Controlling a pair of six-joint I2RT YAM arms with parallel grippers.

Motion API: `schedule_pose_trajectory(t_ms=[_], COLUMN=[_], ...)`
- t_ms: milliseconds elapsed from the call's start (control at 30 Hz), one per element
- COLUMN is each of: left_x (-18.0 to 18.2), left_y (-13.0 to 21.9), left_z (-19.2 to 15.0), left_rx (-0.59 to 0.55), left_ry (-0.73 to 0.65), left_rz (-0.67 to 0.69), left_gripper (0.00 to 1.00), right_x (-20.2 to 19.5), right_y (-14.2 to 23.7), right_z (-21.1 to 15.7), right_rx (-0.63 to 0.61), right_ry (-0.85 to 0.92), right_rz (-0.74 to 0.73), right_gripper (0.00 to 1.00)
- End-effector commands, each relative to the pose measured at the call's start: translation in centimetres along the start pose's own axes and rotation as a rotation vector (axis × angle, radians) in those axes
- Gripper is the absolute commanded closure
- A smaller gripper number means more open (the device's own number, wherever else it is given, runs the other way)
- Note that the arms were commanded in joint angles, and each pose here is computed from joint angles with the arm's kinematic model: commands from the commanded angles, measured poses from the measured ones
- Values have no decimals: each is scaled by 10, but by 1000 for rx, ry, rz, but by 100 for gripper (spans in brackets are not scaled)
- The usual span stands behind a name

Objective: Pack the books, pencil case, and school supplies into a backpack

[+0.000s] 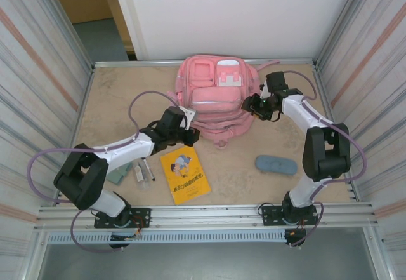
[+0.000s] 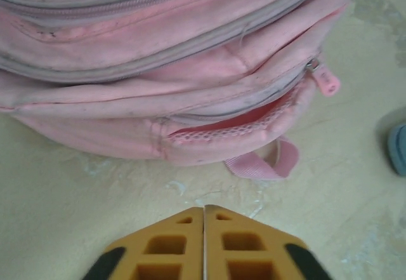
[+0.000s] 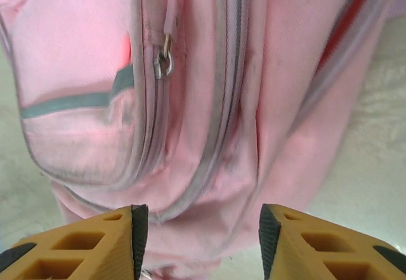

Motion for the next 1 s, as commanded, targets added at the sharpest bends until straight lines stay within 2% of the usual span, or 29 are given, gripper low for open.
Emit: schedule_pose_trajectory(t_ms=[0,67,100,300,433,567,633,733,767,800,833,967], left_x=[-15,-24,-31,-65,-76,-78,-78,-83,-84,-84,-84,-79], left_y=[6,3,-1,-26,-43,-53,-57,-63,-63,-64,-64,-56], left_z=[20,21,23,33,37,35,35,35,35,36,36,39], left_rx=[-21,-20,-22,17,33,26,20,41,42,44,50,71], left_ry=[31,41,43,103,179,247,266,296,297,300,301,305], left_rz=[-63,-67,-65,-36,-20,35,59,46,41,43,48,109], left_gripper=[76,64,63,59,56,54,52,51,51,50,50,49], right_x=[-4,-1,0,2,-2,-6,-6,5,12,19,28,60], right_y=[19,17,14,-13,-30,-52,-63,-69,-67,-63,-56,-27], right_z=[-23,-33,-38,-44,-36,-21,-19,-18,-18,-19,-19,-24], right_rx=[-32,-9,10,76,46,34,43,42,43,44,39,15], right_ry=[53,116,134,-49,-147,-222,-252,-263,-250,-237,-219,-156], right_rz=[-53,-20,2,27,-9,-5,5,61,82,98,116,175], right_gripper=[50,50,50,45,42,43,49,82,91,97,100,100])
Point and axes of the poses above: each hand's point on the last joint's axis, 136 mm out from that joint toward the fingers, its own y axis back along the fingers, its own x axis along the line the jaws close on, z = x × y, the point moved 2 cm from there along y, back along the fingers, and after that the axes turned 6 degrees about -y, right-handed, at the moved point
